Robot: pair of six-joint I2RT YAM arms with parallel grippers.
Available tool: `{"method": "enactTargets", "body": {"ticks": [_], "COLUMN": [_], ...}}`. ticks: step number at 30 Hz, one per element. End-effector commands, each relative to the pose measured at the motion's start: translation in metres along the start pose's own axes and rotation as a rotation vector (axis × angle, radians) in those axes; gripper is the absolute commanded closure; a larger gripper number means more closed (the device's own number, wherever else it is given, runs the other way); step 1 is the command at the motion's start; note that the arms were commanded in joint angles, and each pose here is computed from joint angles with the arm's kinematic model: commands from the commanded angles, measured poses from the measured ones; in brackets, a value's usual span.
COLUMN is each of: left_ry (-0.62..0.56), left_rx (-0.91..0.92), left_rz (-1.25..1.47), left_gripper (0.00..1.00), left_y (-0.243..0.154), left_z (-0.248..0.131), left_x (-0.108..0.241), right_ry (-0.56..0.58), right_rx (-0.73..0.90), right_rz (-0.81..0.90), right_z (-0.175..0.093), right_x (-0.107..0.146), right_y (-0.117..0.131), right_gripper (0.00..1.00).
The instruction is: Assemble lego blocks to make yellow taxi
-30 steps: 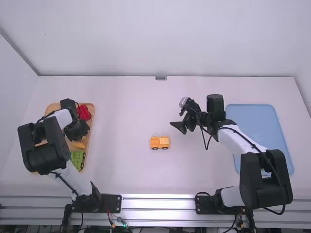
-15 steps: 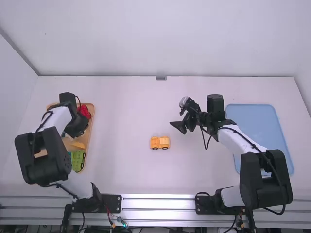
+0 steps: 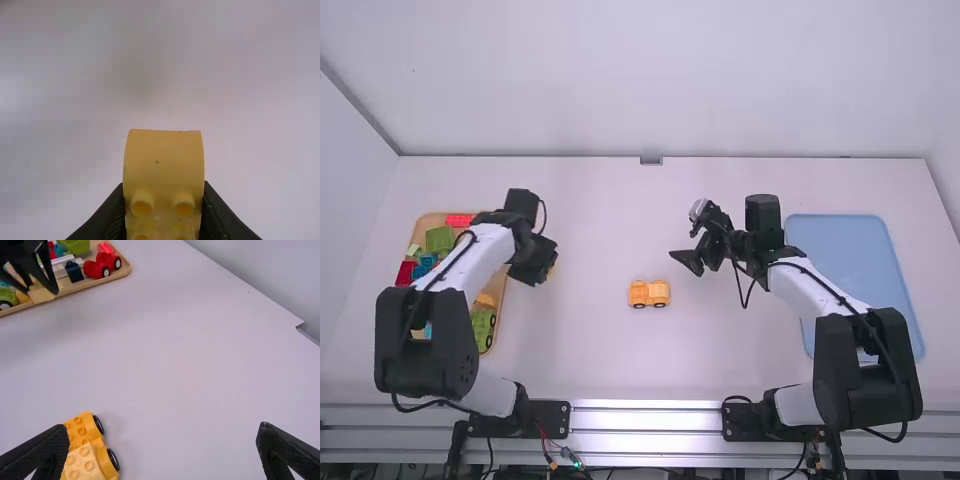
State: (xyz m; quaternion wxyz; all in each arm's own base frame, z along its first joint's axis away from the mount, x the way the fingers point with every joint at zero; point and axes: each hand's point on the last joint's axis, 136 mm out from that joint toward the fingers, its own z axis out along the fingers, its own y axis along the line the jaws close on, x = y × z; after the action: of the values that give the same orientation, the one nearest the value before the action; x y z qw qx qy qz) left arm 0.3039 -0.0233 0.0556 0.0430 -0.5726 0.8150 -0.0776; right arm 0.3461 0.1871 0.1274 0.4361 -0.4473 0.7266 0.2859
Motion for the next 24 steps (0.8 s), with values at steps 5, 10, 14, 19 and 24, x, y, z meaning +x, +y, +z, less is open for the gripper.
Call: {"method": "enactTargets", "body": {"ticks": [5,10,14,19,24], "left_ry": [-0.086,-0.12,-0.096,-0.06,-0.044], "left_rx": [-0.059,-0.048,-0.011,-0.042,-0.039], "left_rz": [-0.283,-0.403,-0.377,-0.38,-0.385], "left_gripper": [0.98,0.98,0.98,0.98,0.98], "left_y": [0.005,0.008,-0.002,-0.003,-0.008], "left_z": [0.012,0.017,0.036,0.055,0.064], "left_x": [0.057,0.082,0.096,0.103,0.105], "right_ry": [-0.01,0.0,0.007,0.008,0.007], "right_rx": [-0.008,-0.014,-0.018,-0.019,-0.019], "right_rz": [0.0,0.013,0.021,0.022,0.022], "right_z": [-0.001,-0.001,-0.001,0.0,-0.001], "right_x": [-0.004,-0.001,0.001,0.001,0.001], "right_y": [0.001,0.002,0.004,0.004,0.004], "right_gripper": [0.01,0.01,0.01,0.01,0.01]}}
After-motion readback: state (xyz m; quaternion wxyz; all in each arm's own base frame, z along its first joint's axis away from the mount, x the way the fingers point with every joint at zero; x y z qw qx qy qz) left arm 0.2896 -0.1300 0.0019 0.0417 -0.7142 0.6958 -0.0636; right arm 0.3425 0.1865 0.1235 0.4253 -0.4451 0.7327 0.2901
